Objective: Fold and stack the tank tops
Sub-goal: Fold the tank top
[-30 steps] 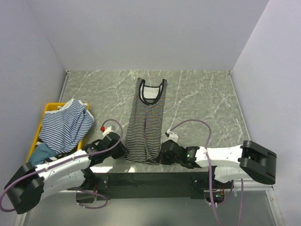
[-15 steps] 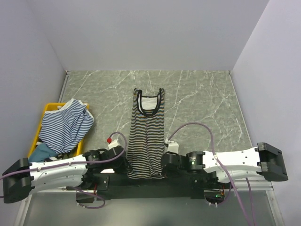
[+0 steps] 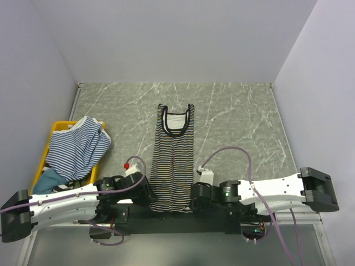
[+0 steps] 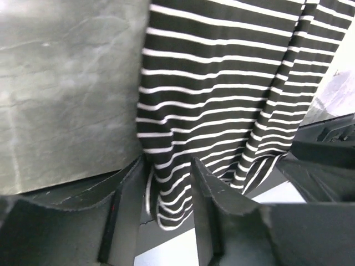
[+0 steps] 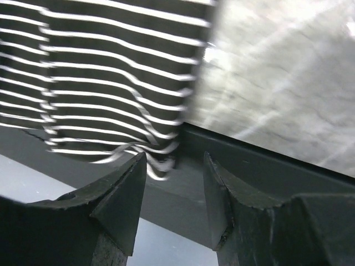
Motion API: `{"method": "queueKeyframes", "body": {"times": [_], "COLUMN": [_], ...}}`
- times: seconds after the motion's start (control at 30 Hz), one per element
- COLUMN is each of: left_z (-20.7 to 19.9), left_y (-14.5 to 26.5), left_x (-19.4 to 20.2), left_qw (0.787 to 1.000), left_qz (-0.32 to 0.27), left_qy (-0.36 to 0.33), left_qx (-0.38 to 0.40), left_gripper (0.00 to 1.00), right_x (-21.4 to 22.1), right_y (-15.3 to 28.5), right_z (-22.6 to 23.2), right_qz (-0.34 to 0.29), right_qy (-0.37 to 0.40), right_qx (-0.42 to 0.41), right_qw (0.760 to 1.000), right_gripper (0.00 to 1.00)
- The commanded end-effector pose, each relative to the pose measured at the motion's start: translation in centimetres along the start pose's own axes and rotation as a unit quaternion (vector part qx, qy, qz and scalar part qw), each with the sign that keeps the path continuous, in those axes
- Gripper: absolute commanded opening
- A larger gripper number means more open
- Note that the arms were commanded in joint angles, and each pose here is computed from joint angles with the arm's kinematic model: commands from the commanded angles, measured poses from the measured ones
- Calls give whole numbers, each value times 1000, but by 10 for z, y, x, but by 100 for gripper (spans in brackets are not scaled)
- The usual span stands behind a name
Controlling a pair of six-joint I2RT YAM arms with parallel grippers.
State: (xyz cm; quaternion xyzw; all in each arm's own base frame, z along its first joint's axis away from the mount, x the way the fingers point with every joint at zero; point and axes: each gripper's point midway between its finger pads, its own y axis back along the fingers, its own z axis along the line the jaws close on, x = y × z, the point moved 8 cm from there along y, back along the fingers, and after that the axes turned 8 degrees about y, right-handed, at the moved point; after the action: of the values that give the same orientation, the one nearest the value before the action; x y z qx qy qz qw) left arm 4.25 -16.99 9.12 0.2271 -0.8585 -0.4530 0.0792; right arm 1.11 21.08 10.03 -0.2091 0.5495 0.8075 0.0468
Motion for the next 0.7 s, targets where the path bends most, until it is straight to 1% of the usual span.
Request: {"method": "queueKeyframes", "body": {"times": [0.0, 0.1, 0.2, 0.33, 0.43, 0.5, 0.53, 0.57, 0.63, 0.67], "left_z": [5, 12, 16, 18, 20, 23, 25, 26, 27, 27], "left_y": [9, 8, 6, 7, 8, 8, 8, 8, 6, 5], "left_x": [-1, 0, 3, 5, 7, 10, 12, 13, 16, 17], "left_qw": [1000, 999, 999, 998, 998, 997, 996, 996, 996, 996], "left_qz": [-1, 2, 15, 26, 40, 53, 61, 64, 74, 78], "left_qy": [-4, -5, -8, -17, -21, -20, -21, -22, -26, -29], "left_qx": [-17, -34, -43, -49, -51, -52, -53, -53, -47, -45], "left_gripper": [43, 47, 54, 54, 51, 48, 45, 39, 35, 28], "right_x": [5, 9, 9, 11, 14, 14, 15, 15, 15, 14], "right_y": [1, -1, -2, -3, -5, -4, -4, -4, -4, -4], "right_z": [-1, -2, 3, 10, 11, 10, 10, 10, 10, 11], "right_qz": [-5, -3, -1, 4, 12, 12, 13, 13, 13, 12], "right_qy": [-56, -73, -71, -71, -67, -70, -70, -73, -74, -72], "right_qx": [-39, -55, -58, -69, -64, -61, -62, -64, -65, -64], "right_qw": [998, 996, 996, 995, 996, 996, 996, 995, 995, 995], "right_gripper": [53, 53, 53, 53, 51, 47, 44, 39, 36, 30]}}
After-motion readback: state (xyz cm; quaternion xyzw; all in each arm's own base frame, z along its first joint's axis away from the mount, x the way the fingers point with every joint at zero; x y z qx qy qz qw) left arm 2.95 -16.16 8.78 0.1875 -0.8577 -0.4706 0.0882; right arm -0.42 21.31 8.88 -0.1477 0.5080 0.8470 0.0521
